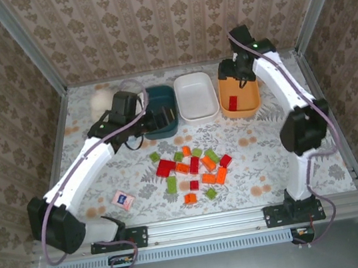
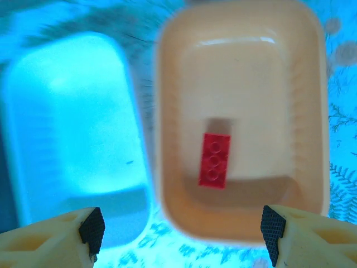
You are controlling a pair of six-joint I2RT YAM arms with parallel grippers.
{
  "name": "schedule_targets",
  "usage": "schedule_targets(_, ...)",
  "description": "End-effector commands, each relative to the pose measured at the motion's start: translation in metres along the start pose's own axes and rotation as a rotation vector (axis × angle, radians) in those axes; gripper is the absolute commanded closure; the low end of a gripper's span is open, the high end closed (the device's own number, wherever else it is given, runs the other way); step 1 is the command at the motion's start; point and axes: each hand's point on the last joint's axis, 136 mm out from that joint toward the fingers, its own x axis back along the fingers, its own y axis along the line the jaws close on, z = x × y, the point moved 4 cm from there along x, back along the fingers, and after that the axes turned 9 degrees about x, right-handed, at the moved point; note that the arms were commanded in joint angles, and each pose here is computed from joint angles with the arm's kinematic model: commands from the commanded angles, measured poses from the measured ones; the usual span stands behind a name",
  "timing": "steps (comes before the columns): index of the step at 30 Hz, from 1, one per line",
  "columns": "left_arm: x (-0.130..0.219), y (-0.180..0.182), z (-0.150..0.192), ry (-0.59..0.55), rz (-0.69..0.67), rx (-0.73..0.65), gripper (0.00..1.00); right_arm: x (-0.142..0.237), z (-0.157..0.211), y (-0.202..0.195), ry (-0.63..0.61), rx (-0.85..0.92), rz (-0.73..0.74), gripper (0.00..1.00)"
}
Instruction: Sort the legos into containers by color
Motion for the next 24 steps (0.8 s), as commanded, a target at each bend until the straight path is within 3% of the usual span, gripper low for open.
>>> schedule_targets(1, -0.001, 0.065, 0.032, 0.071, -0.289, 0.149, 0.12, 0.038, 0.034, 0.052, -0.047, 0.163, -0.140, 0.21)
schedule_targets(6, -0.035, 0.094, 0.048, 0.127, -0.411, 0.310, 0.14, 0.084, 0.119, 0.132, -0.074, 0.331, -0.646, 0.18)
schedule_targets(10, -0.060, 0.112, 0.052, 0.129, -0.505, 0.366, 0.18, 0.107, 0.170, 0.141, -0.088, 0.333, -0.868, 0.15)
schedule_targets(16, -0.072, 0.130, 0.058, 0.125, -0.603, 0.407, 0.23, 0.109, 0.202, 0.128, -0.055, 0.335, -0.868, 0.15)
schedule_targets(24, -0.099, 0.131, 0.063, 0.179, -0.635, 0.364, 0.25, 0.105, 0.202, 0.123, -0.057, 0.320, -0.826, 0.16)
